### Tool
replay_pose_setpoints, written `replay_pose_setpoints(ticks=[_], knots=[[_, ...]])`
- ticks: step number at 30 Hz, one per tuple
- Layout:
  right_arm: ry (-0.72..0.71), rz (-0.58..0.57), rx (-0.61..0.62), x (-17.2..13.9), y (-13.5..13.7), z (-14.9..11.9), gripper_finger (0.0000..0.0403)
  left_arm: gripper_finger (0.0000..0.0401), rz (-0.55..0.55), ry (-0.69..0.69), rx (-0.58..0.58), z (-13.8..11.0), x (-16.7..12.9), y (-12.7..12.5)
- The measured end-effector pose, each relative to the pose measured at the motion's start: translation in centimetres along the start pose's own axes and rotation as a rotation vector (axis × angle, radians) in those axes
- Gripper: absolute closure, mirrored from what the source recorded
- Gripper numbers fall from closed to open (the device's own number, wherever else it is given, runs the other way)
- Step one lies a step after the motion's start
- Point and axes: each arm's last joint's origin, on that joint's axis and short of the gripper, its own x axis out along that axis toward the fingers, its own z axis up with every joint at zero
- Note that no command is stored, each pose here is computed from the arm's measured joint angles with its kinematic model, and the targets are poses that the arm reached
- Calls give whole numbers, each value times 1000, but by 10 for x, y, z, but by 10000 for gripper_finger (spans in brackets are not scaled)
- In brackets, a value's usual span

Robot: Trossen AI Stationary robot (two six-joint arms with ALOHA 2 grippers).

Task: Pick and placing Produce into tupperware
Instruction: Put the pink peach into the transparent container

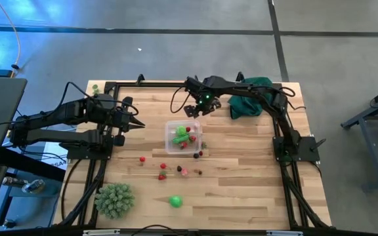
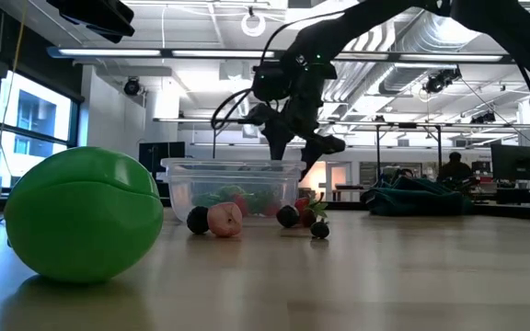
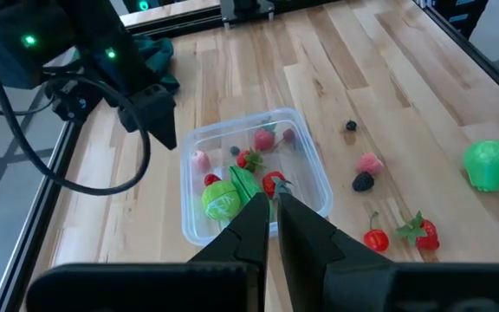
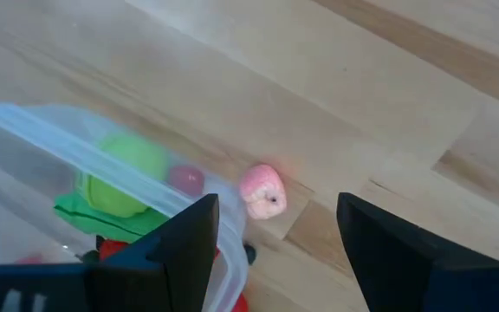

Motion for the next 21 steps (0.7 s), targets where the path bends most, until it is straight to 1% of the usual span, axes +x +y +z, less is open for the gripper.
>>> replay_pose_setpoints(ticks=[9,13,21], knots=[[1,1,48,10,-7,9,176,382,-1,1,0,0,0,0],[7,51,67,14,-7,15,176,382,0,0,0,0,0,0],[87,26,97,33,-1,5,176,382,0,1,0,0,0,0]])
